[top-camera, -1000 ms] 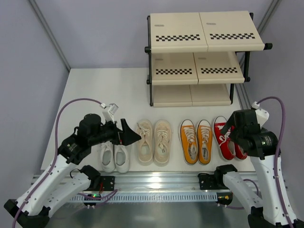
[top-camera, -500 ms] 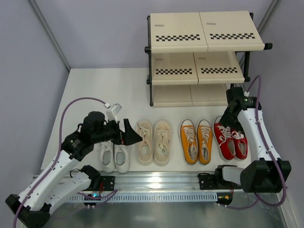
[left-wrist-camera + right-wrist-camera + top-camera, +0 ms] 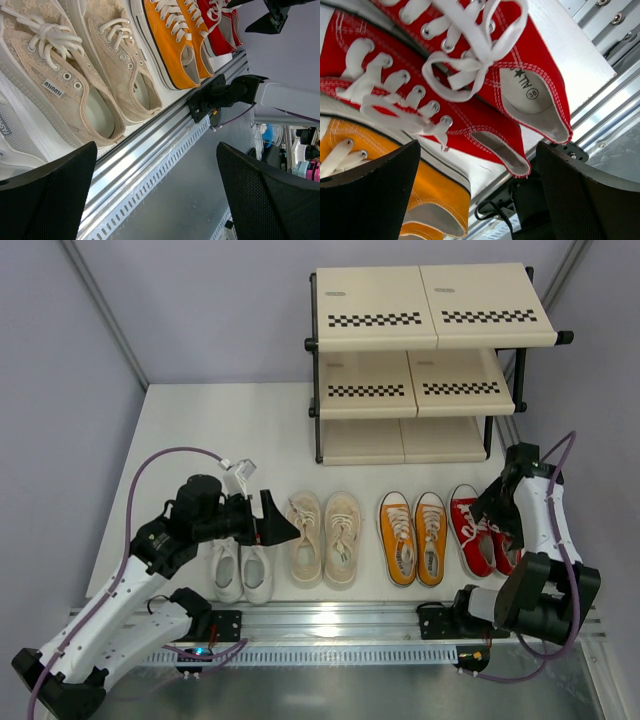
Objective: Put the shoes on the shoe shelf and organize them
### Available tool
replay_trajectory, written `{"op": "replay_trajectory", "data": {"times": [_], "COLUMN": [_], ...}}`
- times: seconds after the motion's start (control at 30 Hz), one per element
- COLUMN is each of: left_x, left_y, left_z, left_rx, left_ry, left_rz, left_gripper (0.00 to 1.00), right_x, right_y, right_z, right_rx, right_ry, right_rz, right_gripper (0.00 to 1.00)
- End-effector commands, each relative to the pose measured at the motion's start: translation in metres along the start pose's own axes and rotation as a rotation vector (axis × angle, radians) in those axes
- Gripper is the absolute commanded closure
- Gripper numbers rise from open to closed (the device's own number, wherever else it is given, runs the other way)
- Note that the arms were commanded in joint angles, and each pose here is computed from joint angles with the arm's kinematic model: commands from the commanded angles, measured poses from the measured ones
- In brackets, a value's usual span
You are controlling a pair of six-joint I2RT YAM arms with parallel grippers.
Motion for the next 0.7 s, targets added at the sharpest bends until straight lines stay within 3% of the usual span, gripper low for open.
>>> {"op": "replay_trajectory", "data": {"times": [0.0,0.13,0.37,0.43,0.6,0.67], "left_x": [-0.009,-0.009,-0.005,-0.002,0.003,0.003], "left_y": [0.006,0.005,-0.005,-0.011,-0.027,-0.033], "left_z": [-0.001,0.0,0.002,0.003,0.0,-0.003], "left_rx": [-0.014,-0.009,-0.016,-0.024,-0.004,0.001], "left_ry": [-0.052,-0.05,-0.111,-0.146,-0.212,-0.249], "left_rz": [0.006,0.013,0.014,0.022,0.063,0.089], "left_gripper": [0.0,0.0,0.0,0.0,0.0,0.0], "right_x": [-0.004,-0.006,0.005,0.001,-0.012,-0.008], "right_y": [0.011,0.013,0.03,0.042,0.06,0.063], "right_z": [0.009,0.024,-0.022,-0.04,-0.057,-0.063], "right_rx": [-0.005,0.061,-0.149,-0.232,-0.295,-0.363], "right_ry": [0.015,0.097,0.406,0.392,0.228,0.293], "right_rz": [0.076,0.119,-0.001,-0.02,-0.109,-0.187], "right_gripper": [0.03,0.03,0.03,0.03,0.03,0.03]}}
Point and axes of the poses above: each gripper's point midway between its finger pads, its own z axis out along the fingers, its own x axis along the line the jaws close on, y = z × x, the point moved 8 cm from there along -z, back along the fingers, and after that the axes turned 3 degrees about z, right-handed, at the moved point
